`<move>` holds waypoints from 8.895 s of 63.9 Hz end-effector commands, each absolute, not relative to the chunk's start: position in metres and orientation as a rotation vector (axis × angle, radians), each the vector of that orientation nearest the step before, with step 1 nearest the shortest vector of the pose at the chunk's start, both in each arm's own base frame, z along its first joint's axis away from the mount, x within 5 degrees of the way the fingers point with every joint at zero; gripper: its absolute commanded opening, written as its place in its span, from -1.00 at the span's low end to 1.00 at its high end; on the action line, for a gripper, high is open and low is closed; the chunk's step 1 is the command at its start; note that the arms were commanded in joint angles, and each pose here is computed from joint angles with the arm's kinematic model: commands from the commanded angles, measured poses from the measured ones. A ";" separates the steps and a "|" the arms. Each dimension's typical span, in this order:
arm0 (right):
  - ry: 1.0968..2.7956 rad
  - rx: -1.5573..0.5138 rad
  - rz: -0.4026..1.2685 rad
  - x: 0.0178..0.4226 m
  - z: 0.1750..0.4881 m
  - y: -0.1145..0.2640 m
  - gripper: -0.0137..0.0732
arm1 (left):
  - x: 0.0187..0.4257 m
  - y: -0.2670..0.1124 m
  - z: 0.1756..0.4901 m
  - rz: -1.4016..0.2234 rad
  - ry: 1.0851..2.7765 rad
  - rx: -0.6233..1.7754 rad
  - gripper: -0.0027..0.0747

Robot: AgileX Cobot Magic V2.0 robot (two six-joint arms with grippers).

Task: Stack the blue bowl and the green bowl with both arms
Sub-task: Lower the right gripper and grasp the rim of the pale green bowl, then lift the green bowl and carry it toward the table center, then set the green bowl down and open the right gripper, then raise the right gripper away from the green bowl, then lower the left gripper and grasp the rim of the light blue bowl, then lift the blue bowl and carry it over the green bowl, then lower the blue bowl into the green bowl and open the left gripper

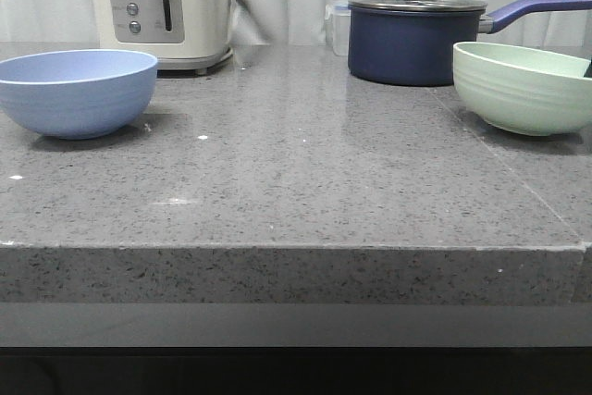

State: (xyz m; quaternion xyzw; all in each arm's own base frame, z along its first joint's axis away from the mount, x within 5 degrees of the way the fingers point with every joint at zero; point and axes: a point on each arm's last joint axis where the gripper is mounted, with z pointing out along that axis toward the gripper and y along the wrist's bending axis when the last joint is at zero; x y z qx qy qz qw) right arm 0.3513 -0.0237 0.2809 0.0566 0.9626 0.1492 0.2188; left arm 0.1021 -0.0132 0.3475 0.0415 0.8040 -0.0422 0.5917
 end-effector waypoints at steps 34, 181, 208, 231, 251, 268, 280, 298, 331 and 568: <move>2.441 -0.190 0.474 0.336 0.341 0.080 -0.81 | 0.104 -0.015 0.362 -0.114 1.783 0.099 0.26; 2.220 -0.561 0.189 0.254 0.324 0.097 -0.82 | 0.104 -0.014 0.360 -0.112 1.804 0.099 0.26; 2.212 -0.627 0.360 0.274 0.303 0.118 -0.82 | 0.104 -0.015 0.361 -0.112 1.799 0.099 0.26; 2.189 -0.597 0.348 0.281 0.301 0.119 -0.82 | 0.104 -0.015 0.364 -0.117 1.760 0.099 0.26; 2.200 -0.604 0.353 0.280 0.300 0.119 -0.83 | 0.114 -0.017 0.360 -0.115 1.794 0.102 0.26; 2.248 -0.611 0.353 0.287 0.286 0.122 -0.83 | 0.124 -0.018 0.355 -0.113 1.835 0.105 0.26; 2.261 -0.607 0.348 0.291 0.279 0.123 -0.83 | 0.124 -0.018 0.355 -0.113 1.835 0.105 0.26; 2.274 -0.615 0.354 0.290 0.278 0.123 -0.83 | 0.124 -0.018 0.359 -0.114 1.824 0.104 0.26; 2.273 -0.615 0.353 0.290 0.278 0.123 -0.83 | 0.218 -0.033 0.373 -0.060 2.183 0.127 0.26; 2.273 -0.615 0.353 0.290 0.278 0.123 -0.83 | 0.290 -0.177 0.451 -0.244 2.177 0.580 -0.03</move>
